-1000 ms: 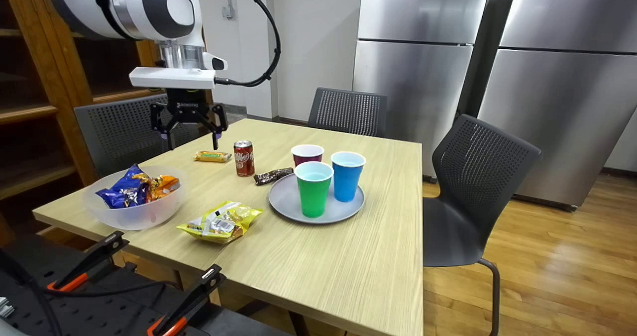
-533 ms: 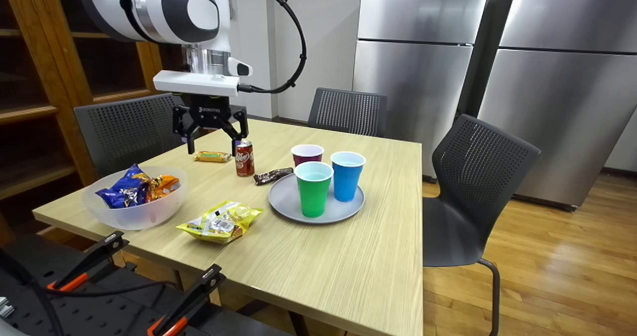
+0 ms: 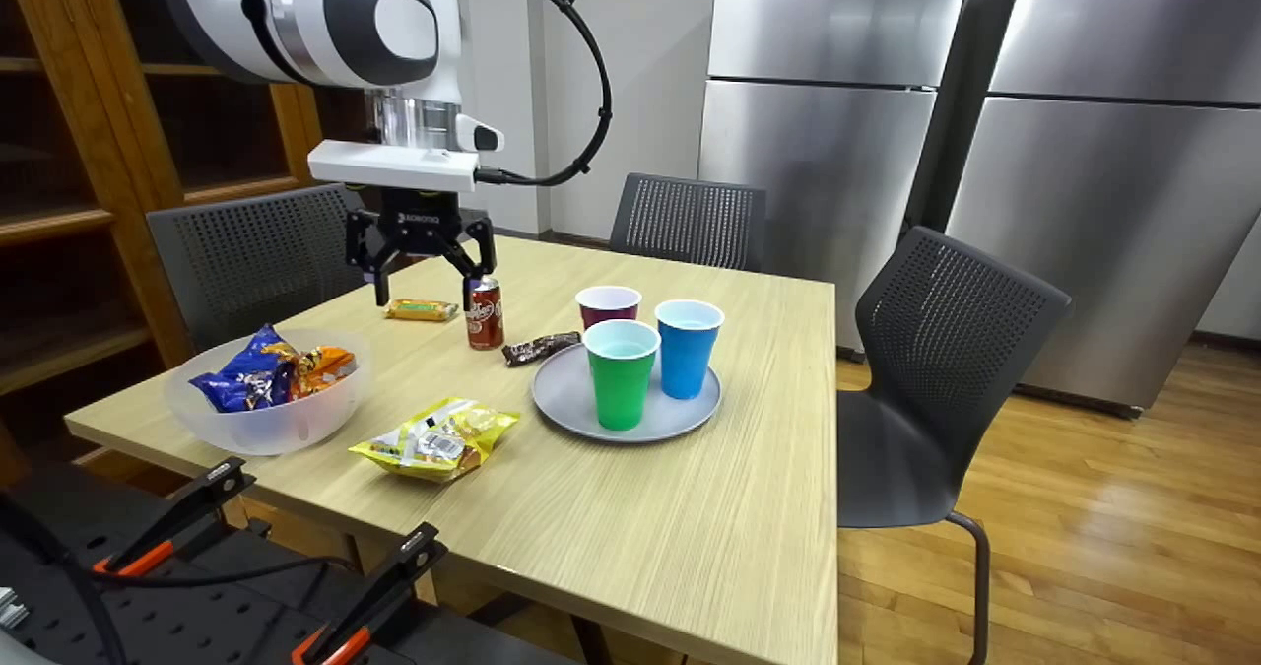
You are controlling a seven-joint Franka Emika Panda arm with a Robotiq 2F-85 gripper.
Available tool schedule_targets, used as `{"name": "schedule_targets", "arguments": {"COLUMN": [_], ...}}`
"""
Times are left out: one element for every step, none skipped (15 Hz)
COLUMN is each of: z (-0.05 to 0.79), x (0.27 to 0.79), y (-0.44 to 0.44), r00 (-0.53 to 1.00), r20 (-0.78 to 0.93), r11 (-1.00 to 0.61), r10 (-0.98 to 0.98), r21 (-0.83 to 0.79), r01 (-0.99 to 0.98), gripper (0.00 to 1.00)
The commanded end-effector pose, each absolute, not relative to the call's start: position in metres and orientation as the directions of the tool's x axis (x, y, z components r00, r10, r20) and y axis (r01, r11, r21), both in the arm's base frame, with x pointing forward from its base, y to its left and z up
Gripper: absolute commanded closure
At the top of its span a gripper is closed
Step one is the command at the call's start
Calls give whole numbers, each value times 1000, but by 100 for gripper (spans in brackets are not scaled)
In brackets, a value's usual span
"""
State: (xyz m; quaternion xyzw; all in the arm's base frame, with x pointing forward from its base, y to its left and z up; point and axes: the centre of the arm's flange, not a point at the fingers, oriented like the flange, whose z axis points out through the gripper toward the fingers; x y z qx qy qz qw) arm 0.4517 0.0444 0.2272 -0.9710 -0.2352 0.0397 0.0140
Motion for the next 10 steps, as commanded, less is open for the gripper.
{"name": "schedule_targets", "arguments": {"z": [228,228,227,226,225,223,221,219,216,212], "x": [458,459,460,460,461,460,459,459,458,457], "y": [31,25,19,12,5,-1,-7,-11,-14,-16], "r00": [887,889,895,898,902,907,911,915,918,922], "r20": [-62,-63,-60,-63,-63,-65,-68,-72,-81,-91], "r11": [-889,-891,-896,-899,-903,-907,-910,-914,-916,-922], "r10": [458,453,442,436,426,417,407,398,389,377], "r21": [-56,-66,-65,-78,-86,-98,-109,-121,-135,-138], "r01": [455,449,438,431,421,410,399,388,376,363], "gripper": [0,0,0,0,0,0,0,0,0,0]}}
